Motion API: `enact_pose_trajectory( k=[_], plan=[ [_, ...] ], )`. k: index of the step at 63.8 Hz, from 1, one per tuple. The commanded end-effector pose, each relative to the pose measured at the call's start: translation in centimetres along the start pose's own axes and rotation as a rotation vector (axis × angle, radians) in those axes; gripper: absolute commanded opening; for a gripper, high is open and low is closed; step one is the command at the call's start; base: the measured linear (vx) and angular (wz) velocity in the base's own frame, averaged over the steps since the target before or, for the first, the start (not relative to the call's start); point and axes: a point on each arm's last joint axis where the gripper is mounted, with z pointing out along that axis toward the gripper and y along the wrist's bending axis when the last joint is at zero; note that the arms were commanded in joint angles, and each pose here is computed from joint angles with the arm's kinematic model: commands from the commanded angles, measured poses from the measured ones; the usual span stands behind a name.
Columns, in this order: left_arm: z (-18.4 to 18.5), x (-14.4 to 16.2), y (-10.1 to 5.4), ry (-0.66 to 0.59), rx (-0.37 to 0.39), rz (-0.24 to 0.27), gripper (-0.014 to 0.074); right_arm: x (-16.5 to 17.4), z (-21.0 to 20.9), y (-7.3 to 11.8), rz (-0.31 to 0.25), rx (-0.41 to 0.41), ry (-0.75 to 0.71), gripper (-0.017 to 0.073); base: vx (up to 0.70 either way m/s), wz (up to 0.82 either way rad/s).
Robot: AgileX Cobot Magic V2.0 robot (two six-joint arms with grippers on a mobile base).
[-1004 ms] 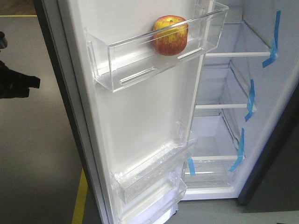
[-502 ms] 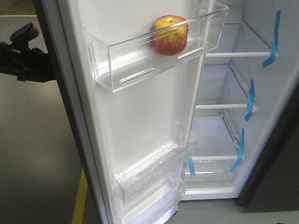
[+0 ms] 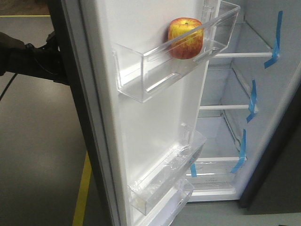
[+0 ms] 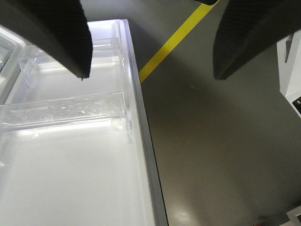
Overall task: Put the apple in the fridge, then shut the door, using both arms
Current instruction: 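Push the fridge door shut with the left gripper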
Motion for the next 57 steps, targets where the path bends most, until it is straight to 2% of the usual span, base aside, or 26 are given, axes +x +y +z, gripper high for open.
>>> enact_pose_trajectory(
  k=[1, 22, 57],
  plan=[
    [-1.2, -0.8, -5.5, -0.038, 0.115, 0.091, -0.0006, -1.1, -0.3, 0.0, 0.013, 0.005, -0.068, 0.0513, 0.0, 0.0],
    [1.4, 0.9, -11.1, 0.022, 0.217, 0.17, -0.0006, -1.1, -0.3, 0.0, 0.013, 0.005, -0.068, 0.0513, 0.0, 0.0],
    [6.0, 5.3, -19.6, 0.093, 0.332, 0.3, -0.0006, -1.1, -0.3, 0.0, 0.013, 0.004, -0.066, 0.0513, 0.0, 0.0]
  ],
)
